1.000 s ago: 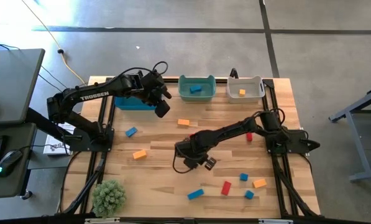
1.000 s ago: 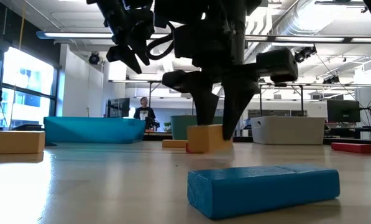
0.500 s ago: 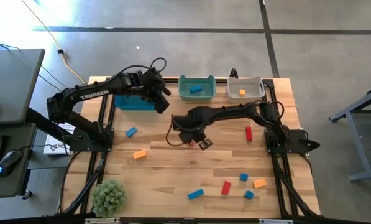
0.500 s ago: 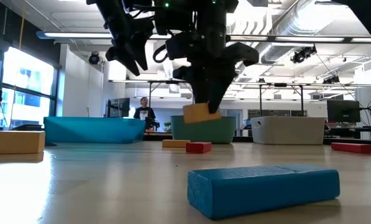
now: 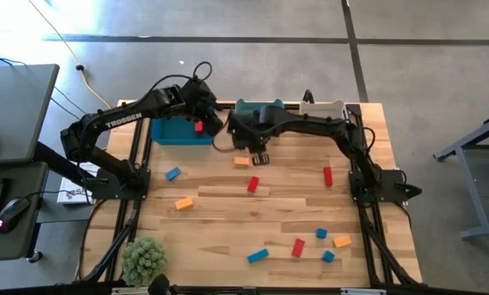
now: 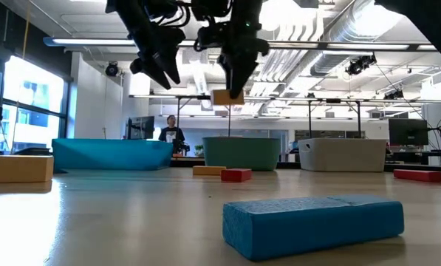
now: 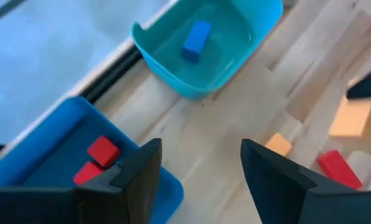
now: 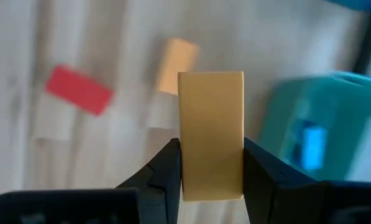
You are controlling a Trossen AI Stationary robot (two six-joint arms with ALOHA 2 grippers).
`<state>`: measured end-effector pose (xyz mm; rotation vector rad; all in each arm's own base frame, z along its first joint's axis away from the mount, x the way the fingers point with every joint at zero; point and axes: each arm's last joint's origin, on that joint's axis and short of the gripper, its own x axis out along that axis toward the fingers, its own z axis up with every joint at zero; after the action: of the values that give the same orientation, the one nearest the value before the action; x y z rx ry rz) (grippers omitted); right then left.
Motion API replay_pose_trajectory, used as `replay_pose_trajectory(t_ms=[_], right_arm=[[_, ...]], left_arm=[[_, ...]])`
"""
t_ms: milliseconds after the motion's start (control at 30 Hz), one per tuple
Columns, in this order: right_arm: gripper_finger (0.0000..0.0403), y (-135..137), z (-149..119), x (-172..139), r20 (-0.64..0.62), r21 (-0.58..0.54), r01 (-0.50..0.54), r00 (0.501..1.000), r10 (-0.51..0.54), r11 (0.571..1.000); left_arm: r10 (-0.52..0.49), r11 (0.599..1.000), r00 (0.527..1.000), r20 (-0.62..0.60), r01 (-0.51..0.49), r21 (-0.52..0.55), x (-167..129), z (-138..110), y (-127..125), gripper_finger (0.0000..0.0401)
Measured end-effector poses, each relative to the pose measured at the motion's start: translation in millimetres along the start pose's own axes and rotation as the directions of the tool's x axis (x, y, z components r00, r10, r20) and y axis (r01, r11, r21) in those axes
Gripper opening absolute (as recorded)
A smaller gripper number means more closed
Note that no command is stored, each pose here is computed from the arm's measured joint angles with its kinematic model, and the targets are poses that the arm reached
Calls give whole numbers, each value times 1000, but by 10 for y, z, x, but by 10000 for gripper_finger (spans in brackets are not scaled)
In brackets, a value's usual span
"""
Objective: Sort & place blocks by color
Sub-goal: Put the yellow block into the gray bin
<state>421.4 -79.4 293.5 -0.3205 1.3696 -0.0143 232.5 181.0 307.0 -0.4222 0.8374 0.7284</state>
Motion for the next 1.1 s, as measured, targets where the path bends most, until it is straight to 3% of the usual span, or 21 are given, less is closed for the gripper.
replay_pose_trajectory(t_ms=[233,533,867,1100], right_arm=[[101,-370,-168,-286,-62,225,168,986,-158,960],[101,-675,-461,-417,-205,437,284,955,-213,853],[101,-978,-850,-204,-332,581,331,930,-155,743],[101,-1087,-1337,11,-454,631,369,889,-61,683]], left_arm=[[9,996,997,80,-16,88,1,90,85,209],[16,993,984,179,-36,111,-10,193,153,209],[27,994,956,292,-58,96,-36,308,205,209],[50,994,934,355,-80,71,-57,373,268,209]])
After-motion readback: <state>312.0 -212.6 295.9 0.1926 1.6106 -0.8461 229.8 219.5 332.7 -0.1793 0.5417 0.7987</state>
